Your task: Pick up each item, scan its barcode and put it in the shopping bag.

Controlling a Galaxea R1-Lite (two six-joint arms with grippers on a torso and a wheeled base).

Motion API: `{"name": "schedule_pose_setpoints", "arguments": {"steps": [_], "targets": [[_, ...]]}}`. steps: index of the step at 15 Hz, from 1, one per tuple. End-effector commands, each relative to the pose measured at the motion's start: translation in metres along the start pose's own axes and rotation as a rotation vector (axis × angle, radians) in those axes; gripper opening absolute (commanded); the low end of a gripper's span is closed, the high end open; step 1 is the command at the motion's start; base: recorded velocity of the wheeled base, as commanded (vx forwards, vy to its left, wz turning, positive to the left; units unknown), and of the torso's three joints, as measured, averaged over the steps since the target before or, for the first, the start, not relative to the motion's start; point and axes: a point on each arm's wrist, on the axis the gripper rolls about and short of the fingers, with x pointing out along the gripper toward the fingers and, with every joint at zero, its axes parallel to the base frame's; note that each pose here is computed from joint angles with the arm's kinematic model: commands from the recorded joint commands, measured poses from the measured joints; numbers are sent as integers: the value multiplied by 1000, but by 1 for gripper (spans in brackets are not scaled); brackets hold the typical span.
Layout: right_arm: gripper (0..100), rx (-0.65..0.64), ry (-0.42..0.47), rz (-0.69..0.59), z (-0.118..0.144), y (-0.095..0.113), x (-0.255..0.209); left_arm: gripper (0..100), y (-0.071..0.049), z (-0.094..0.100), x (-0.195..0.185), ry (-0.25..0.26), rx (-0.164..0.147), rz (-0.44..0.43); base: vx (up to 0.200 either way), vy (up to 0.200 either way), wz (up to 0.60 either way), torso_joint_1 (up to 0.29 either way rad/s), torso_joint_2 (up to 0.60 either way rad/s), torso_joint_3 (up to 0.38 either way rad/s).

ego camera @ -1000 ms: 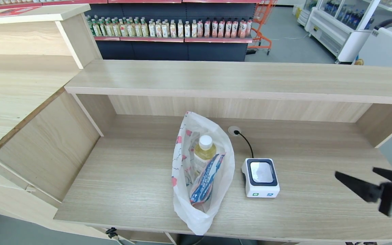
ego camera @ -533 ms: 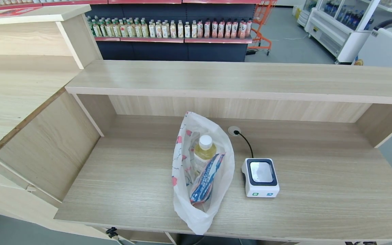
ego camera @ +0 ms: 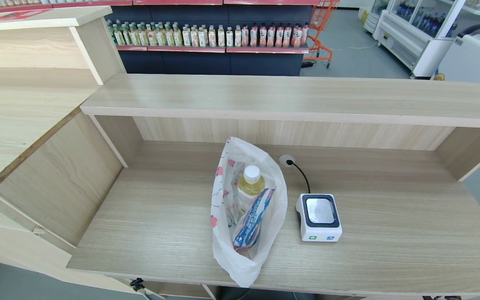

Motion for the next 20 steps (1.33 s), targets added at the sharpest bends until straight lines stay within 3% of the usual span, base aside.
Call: {"name": "schedule_pose_setpoints", "arguments": {"steps": [1, 16, 20], "targets": [[100, 10, -3, 0, 0, 0, 0, 100, 0, 0, 0, 1, 0, 0, 0, 0, 0, 0, 0, 0], [100, 4, -1, 0, -1, 0, 0, 100, 0, 0, 0, 0, 0, 0, 0, 0, 0, 0, 0, 0], [100, 1, -1, 0, -1, 0, 0, 100, 0, 0, 0, 0, 1, 0, 0, -200, 0, 2, 2, 0]]}}
